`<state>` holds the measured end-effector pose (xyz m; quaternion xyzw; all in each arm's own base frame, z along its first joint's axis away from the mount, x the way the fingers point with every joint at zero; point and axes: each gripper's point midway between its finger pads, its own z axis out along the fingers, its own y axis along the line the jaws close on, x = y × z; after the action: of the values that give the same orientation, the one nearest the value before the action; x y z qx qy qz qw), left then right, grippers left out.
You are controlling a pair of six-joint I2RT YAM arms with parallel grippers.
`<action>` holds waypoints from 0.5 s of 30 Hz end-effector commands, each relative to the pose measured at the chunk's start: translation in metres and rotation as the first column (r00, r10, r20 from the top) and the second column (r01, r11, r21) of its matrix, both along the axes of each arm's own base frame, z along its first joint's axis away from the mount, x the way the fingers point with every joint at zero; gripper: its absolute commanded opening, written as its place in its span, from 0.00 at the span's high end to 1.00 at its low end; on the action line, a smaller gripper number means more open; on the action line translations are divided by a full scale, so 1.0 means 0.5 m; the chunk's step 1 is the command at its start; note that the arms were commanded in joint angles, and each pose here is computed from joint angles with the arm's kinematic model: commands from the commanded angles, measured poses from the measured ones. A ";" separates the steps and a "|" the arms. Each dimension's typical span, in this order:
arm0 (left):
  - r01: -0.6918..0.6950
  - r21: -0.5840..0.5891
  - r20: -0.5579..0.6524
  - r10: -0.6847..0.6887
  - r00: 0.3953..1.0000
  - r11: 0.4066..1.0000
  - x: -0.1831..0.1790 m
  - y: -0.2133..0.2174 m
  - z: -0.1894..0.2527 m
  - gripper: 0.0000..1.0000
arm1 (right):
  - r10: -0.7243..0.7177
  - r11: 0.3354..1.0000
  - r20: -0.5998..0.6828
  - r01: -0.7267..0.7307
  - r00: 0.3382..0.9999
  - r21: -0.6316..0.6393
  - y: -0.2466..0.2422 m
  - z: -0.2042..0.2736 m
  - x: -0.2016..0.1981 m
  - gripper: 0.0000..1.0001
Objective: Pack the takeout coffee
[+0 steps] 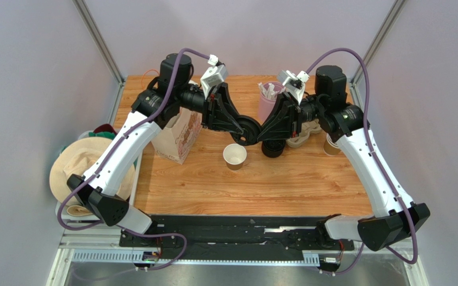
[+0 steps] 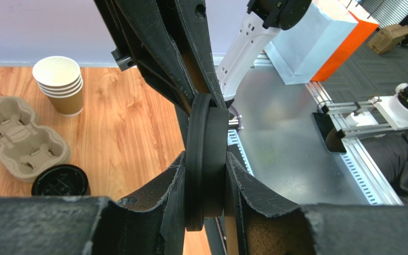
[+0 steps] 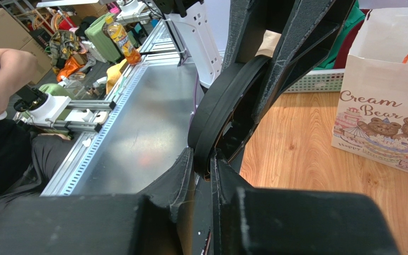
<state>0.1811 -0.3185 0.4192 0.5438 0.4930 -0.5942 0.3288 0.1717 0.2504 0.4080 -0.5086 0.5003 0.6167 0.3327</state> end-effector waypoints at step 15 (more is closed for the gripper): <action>-0.173 0.027 -0.099 0.175 0.980 0.985 0.052 -0.005 0.004 0.77 | -0.446 0.831 0.511 0.552 0.735 -0.068 -0.101 0.038 0.114 0.02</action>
<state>0.1926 -0.3234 0.4064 0.5111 0.5344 -0.5930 0.3188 0.2309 0.2208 0.4288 -0.4717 0.5738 0.4723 0.4746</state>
